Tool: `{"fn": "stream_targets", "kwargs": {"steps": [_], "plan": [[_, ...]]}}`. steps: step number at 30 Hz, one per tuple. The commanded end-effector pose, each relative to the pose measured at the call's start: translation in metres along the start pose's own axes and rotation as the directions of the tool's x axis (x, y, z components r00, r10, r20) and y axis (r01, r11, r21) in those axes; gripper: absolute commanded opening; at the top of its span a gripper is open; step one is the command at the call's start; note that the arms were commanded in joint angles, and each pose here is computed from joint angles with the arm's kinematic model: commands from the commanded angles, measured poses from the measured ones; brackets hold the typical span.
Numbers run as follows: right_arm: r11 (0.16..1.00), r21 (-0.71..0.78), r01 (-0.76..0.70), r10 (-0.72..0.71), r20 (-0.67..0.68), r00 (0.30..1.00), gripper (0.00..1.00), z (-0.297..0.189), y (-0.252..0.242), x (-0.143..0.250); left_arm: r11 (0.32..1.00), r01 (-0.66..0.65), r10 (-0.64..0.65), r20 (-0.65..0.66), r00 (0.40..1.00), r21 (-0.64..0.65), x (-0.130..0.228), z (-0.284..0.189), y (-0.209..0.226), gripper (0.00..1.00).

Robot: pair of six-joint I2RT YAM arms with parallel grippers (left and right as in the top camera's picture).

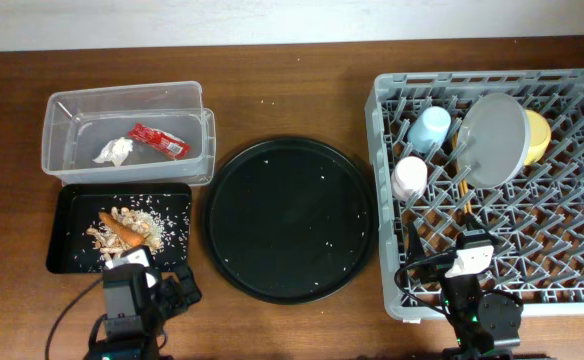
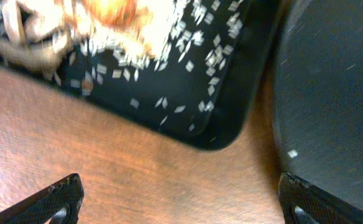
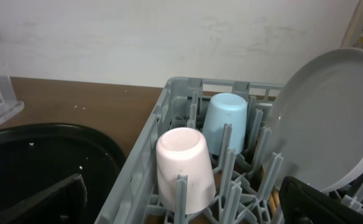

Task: Sort waste into correct bins and load items into the dishwasher rack

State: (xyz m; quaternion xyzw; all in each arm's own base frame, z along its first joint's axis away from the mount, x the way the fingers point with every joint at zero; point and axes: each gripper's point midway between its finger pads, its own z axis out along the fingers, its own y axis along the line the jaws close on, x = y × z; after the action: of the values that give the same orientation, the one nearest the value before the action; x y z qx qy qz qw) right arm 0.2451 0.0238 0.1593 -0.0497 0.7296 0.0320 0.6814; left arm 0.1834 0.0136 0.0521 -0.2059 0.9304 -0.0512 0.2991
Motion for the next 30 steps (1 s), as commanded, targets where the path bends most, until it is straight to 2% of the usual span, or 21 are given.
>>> {"fn": "stream_targets", "kwargs": {"steps": [1, 3, 6, 9, 11, 12, 13, 15, 16, 30], "plan": [[1.000, 0.013, -0.009, 0.009, -0.006, 1.000, 0.98, 0.000, -0.002, 0.003, 1.000, -0.001, -0.001, 0.110, 0.994, 0.019, -0.011, 0.007, 0.000, 0.99], [1.000, 0.013, -0.009, 0.009, -0.006, 1.000, 0.98, 0.000, -0.002, 0.003, 0.996, -0.018, -0.006, 0.262, 0.965, 0.088, -0.043, 0.001, -0.015, 0.99], [1.000, 0.013, -0.009, 0.009, -0.006, 1.000, 0.98, 0.000, -0.002, 0.003, 0.966, -0.131, 0.005, 0.488, 0.873, 0.223, -0.071, -0.007, -0.049, 0.99], [1.000, 0.013, -0.009, 0.009, -0.006, 1.000, 0.98, 0.000, -0.002, 0.003, 0.951, -0.194, 0.028, 0.558, 0.830, 0.241, -0.068, -0.005, -0.055, 0.99], [1.000, 0.013, -0.009, 0.009, -0.006, 1.000, 0.98, 0.000, -0.002, 0.003, 0.927, -0.345, 0.185, 0.623, 0.760, 0.145, -0.073, -0.013, -0.058, 0.99], [1.000, 0.013, -0.009, 0.009, -0.006, 1.000, 0.98, 0.000, -0.002, 0.003, 0.897, -0.437, 0.284, 0.668, 0.688, 0.068, -0.078, -0.021, -0.060, 0.99], [1.000, 0.013, -0.009, 0.009, -0.006, 1.000, 0.98, 0.000, -0.002, 0.003, 0.878, -0.478, 0.327, 0.688, 0.648, 0.033, -0.080, -0.026, -0.062, 0.99], [1.000, 0.013, -0.009, 0.009, -0.006, 1.000, 0.98, 0.000, -0.002, 0.003, 0.808, -0.585, 0.412, 0.770, 0.487, -0.063, -0.086, -0.050, -0.077, 0.99], [1.000, 0.013, -0.009, 0.009, -0.006, 1.000, 0.98, 0.000, -0.002, 0.003, 0.793, -0.603, 0.439, 0.768, 0.466, -0.088, -0.086, -0.051, -0.078, 0.99], [1.000, 0.013, -0.009, 0.009, -0.006, 1.000, 0.98, 0.000, -0.002, 0.003, 0.793, -0.603, 0.441, 0.768, 0.465, -0.090, -0.086, -0.051, -0.078, 0.99]]}}
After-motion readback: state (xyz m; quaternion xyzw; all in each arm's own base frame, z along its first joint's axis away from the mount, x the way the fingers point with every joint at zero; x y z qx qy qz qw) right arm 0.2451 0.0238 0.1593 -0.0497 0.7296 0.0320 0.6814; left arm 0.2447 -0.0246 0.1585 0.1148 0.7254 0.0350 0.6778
